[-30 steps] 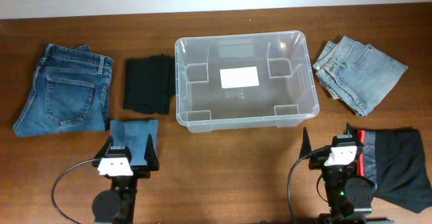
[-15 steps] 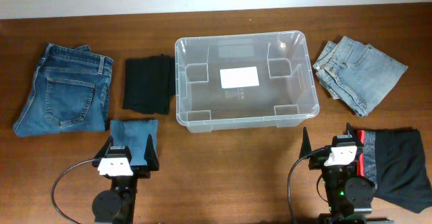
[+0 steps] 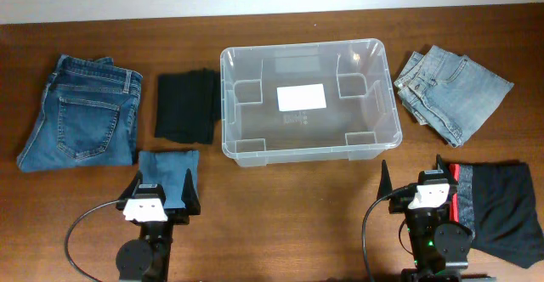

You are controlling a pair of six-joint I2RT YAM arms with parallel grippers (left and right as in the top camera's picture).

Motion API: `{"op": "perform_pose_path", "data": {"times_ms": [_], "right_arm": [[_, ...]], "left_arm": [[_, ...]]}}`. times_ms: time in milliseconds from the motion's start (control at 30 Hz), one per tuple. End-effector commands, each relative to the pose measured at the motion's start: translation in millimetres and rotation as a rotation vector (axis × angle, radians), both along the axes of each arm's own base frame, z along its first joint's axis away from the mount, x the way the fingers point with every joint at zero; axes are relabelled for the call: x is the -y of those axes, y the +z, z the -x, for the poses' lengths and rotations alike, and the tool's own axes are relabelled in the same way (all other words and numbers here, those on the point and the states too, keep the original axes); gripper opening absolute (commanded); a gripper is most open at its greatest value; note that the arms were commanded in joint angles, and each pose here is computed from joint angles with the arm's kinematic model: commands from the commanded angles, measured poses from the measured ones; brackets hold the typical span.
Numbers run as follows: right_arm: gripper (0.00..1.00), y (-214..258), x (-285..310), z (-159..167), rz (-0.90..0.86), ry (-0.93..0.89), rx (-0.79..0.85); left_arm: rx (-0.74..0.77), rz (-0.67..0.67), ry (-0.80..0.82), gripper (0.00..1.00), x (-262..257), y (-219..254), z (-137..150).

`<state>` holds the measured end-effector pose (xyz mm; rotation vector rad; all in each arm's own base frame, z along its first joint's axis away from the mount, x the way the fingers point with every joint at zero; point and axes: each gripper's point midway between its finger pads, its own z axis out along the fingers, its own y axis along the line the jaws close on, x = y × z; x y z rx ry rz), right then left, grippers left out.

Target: Pack container

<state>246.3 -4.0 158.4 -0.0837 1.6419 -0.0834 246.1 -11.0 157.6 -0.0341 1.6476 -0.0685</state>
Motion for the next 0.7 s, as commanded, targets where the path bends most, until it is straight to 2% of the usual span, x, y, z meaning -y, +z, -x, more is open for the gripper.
{"op": "perform_pose_path", "data": {"times_ms": [0, 200, 333, 467, 667], "right_arm": [[0.98, -2, 4, 0, -0.005, -0.02, -0.003], [0.98, -1, -7, 0, -0.01, 0.041, 0.002], [0.98, 2, -17, 1, -0.073, 0.099, 0.01], [0.98, 37, -38, 5, -0.087, 0.228, 0.138], [0.98, 97, -26, 15, -0.253, 0.162, 0.22]], "left_arm": [[0.0, -0.016, -0.004, 0.99, 0, -1, 0], [0.0, -0.016, -0.004, 0.99, 0, -1, 0], [0.0, -0.016, -0.004, 0.99, 0, -1, 0], [0.0, -0.016, -0.004, 0.99, 0, -1, 0], [0.0, -0.016, -0.004, 0.99, 0, -1, 0]]}}
